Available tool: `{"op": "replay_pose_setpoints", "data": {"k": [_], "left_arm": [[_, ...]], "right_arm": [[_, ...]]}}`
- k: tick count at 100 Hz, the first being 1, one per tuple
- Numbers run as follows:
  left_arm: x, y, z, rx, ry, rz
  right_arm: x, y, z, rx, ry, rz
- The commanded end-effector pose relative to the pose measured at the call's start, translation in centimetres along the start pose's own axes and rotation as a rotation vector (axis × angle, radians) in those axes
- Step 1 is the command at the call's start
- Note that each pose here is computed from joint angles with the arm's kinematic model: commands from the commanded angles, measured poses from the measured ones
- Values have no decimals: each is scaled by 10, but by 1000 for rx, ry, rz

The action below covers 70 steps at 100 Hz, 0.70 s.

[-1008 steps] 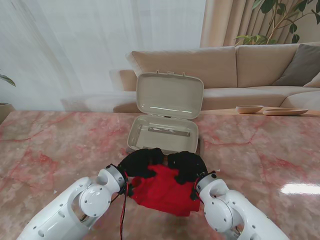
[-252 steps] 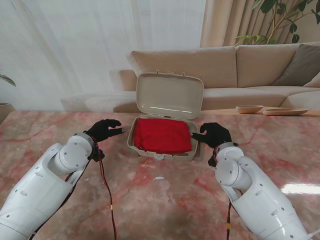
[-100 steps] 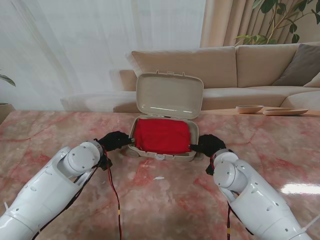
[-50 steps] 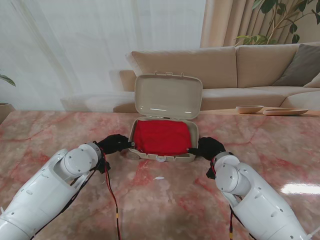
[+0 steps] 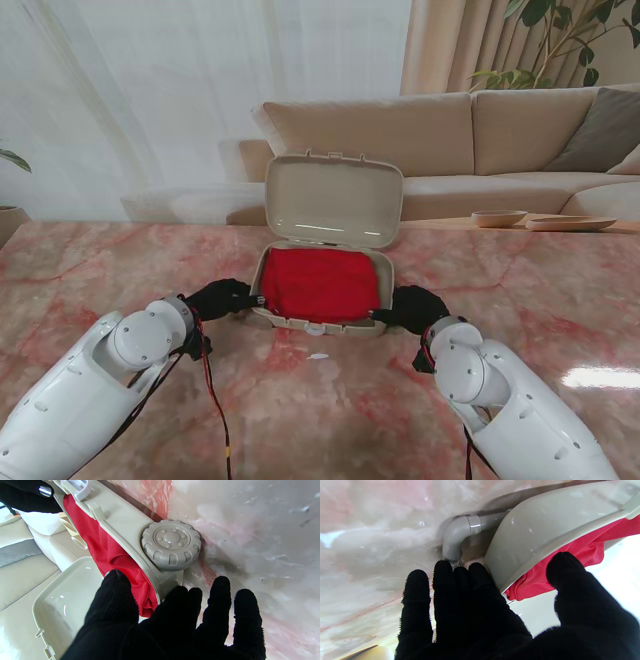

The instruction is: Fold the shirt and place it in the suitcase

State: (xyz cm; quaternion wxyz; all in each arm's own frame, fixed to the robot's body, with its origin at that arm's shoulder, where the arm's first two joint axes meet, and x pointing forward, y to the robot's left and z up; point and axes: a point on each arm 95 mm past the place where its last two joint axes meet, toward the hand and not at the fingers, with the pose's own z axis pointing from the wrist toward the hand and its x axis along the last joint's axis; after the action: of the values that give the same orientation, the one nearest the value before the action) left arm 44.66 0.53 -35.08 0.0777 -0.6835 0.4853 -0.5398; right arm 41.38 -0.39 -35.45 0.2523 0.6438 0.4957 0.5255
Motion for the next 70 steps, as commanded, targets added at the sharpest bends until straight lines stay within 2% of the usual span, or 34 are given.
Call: {"op": "replay_pose_setpoints", "data": {"k": [1, 31, 70], "left_arm": [[5, 21, -3, -48, 30, -5], [4, 32, -21, -71, 51, 1], [0, 39, -44, -61, 61, 17]], "right_arm": [[13, -13, -8, 44, 44, 12], [15, -23, -29, 63, 55, 46], [24, -33, -59, 53, 92, 23]]}}
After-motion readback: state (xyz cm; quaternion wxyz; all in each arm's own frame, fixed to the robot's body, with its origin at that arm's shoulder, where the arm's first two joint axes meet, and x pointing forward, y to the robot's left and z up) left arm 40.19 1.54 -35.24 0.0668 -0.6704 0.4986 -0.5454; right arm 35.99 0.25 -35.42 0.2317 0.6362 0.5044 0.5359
